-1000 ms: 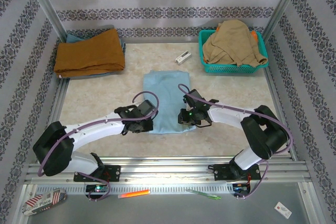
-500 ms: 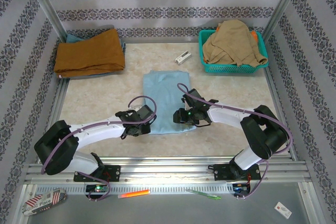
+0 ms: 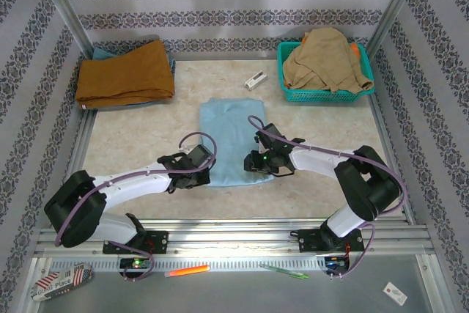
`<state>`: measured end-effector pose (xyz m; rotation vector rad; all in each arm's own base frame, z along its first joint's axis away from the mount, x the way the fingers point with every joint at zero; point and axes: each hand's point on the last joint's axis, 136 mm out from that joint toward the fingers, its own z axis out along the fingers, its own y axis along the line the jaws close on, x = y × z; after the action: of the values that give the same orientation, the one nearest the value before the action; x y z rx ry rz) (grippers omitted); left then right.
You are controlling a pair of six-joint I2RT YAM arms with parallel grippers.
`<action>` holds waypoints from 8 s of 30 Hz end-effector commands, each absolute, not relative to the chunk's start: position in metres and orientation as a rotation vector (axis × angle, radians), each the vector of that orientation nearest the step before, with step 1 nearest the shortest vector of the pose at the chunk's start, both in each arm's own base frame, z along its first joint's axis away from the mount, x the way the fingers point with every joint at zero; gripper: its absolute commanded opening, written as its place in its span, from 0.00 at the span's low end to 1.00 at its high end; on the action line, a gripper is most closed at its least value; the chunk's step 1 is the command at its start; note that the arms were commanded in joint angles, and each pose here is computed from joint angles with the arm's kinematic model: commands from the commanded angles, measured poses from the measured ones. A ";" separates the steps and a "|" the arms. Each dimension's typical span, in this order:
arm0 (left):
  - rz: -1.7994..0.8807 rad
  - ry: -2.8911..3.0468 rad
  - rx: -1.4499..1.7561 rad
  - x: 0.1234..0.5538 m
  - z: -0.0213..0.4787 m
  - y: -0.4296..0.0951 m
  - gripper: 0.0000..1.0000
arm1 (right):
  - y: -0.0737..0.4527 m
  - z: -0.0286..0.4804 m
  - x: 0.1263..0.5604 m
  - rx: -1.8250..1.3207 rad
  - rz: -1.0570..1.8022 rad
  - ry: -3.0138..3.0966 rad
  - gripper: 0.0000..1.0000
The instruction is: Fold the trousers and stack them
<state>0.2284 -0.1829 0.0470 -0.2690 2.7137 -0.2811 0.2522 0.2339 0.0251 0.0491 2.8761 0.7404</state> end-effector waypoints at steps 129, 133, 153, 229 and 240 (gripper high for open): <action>-0.299 2.799 0.110 0.237 0.055 -0.204 0.08 | 0.202 -0.028 0.251 0.152 0.506 3.024 0.22; -0.297 2.800 0.102 0.233 0.053 -0.200 0.21 | 0.200 -0.030 0.250 0.155 0.502 3.026 0.24; -0.329 2.803 0.072 0.226 0.042 -0.191 0.00 | 0.200 -0.030 0.249 0.157 0.495 3.024 0.25; -0.223 2.678 0.166 0.236 0.041 -0.170 0.00 | 0.200 -0.033 0.246 0.143 0.458 3.037 0.29; -0.103 2.752 -0.128 0.191 0.034 -0.111 0.00 | 0.196 -0.039 0.252 0.168 0.416 3.052 0.28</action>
<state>0.2117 -0.1451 0.0467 0.0022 2.6667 -0.2681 0.2850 0.2517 0.0220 0.0624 2.8473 0.8030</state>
